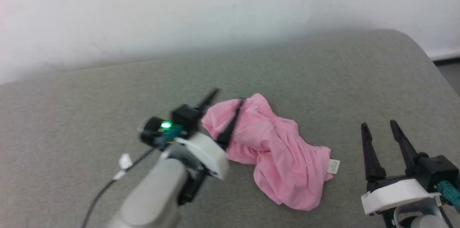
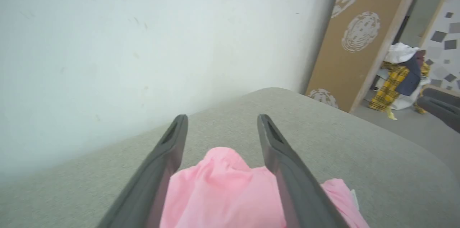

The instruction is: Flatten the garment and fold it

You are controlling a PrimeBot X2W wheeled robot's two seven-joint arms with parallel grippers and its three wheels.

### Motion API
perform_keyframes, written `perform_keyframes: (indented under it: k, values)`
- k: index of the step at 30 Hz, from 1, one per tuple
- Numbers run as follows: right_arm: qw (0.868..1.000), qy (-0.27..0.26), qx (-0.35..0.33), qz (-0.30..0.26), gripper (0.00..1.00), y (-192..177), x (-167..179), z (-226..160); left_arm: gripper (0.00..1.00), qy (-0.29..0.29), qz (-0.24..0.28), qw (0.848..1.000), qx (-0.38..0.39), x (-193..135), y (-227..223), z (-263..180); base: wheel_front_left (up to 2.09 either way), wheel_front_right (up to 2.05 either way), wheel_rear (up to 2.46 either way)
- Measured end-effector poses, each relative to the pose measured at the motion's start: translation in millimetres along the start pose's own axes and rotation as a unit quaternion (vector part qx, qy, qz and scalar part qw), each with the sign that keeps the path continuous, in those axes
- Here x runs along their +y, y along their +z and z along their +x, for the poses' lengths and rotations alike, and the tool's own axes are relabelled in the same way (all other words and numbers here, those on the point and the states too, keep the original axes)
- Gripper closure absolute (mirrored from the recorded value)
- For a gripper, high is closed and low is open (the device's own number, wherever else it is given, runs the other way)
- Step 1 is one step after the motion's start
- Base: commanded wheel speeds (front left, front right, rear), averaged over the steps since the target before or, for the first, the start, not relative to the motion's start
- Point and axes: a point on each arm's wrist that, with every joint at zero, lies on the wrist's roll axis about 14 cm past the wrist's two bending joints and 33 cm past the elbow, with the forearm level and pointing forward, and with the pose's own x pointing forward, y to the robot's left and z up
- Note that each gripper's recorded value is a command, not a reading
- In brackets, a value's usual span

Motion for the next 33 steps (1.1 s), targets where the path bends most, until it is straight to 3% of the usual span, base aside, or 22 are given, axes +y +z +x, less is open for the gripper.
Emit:
perform_keyframes:
  k: [5, 12, 20, 25, 33]
  values:
    - [0.999, 0.035, 0.000, 0.009, 0.00, 1, 23, -1, 0.00, 0.132, 0.035, 0.989, -0.049, 76, 31, -48, 0.00, 0.00, 0.00]
    - [0.997, 0.078, -0.003, 0.018, 0.00, 2, 51, 0, 0.00, 0.254, 0.043, 0.964, -0.064, 119, 35, -132, 0.00, 0.00, 0.00]
    - [0.995, 0.096, 0.006, 0.020, 0.00, -3, 62, -6, 0.00, 0.328, 0.013, 0.943, -0.057, 110, 13, -197, 0.00, 0.00, 0.00]
    - [0.994, 0.100, 0.033, 0.020, 0.00, -16, 65, -7, 0.00, 0.307, -0.028, 0.951, -0.005, 80, -30, -206, 0.00, 0.00, 0.00]
    - [0.992, 0.105, 0.071, 0.012, 0.00, -31, 68, -6, 0.00, 0.314, -0.062, 0.947, 0.010, 81, -42, -205, 0.00, 0.00, 0.00]
